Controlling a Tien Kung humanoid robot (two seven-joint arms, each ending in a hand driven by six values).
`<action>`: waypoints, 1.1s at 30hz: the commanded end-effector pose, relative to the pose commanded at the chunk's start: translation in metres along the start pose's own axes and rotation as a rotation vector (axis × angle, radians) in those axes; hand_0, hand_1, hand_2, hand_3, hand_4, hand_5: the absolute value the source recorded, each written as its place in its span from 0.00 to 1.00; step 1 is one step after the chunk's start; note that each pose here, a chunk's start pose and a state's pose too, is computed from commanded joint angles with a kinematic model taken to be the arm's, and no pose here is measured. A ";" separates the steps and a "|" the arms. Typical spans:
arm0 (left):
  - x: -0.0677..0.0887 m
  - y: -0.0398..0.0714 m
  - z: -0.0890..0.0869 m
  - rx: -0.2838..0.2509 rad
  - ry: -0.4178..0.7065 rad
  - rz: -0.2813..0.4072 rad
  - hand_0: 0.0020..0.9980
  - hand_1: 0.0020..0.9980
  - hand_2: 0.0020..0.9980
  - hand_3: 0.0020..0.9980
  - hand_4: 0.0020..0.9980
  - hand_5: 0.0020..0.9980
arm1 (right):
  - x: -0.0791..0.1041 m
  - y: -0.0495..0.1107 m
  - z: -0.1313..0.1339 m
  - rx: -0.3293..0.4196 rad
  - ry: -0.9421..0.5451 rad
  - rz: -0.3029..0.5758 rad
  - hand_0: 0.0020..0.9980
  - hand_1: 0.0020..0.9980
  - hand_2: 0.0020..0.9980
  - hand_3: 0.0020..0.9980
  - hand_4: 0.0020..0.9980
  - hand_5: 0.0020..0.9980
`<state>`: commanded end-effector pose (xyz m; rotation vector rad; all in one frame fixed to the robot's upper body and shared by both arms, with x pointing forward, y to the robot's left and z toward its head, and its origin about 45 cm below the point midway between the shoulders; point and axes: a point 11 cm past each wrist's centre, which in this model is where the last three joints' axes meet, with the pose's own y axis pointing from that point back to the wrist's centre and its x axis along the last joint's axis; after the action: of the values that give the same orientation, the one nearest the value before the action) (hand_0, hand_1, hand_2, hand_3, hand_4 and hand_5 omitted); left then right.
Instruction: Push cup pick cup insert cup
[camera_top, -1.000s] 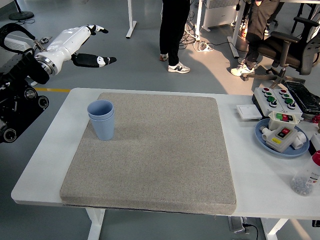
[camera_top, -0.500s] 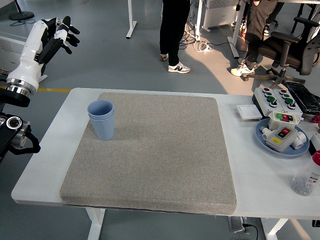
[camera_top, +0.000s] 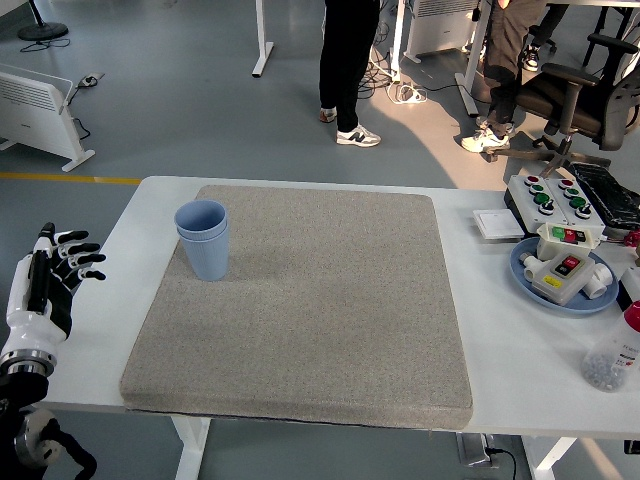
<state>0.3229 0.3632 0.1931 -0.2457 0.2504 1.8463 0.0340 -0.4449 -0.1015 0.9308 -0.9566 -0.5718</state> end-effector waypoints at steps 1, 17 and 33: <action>0.004 0.004 -0.004 0.009 0.006 0.012 0.22 0.40 0.43 0.41 0.51 0.90 | 0.000 0.000 0.000 -0.001 0.001 0.000 0.53 0.55 0.50 0.56 0.13 0.98; -0.008 0.001 0.009 -0.015 -0.016 -0.082 0.41 0.56 0.56 0.52 0.53 1.00 | 0.002 0.001 -0.005 0.009 -0.008 0.002 0.53 0.55 0.50 0.56 0.13 0.98; -0.048 0.003 -0.013 0.096 -0.076 -0.339 0.94 0.94 0.98 0.96 0.63 1.00 | 0.006 0.002 -0.011 0.023 -0.016 0.011 0.53 0.55 0.50 0.56 0.13 0.98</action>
<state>0.3345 0.3144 0.1953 -0.1407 0.2289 1.5008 0.0468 -0.4444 -0.1003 0.9424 -0.9842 -0.5610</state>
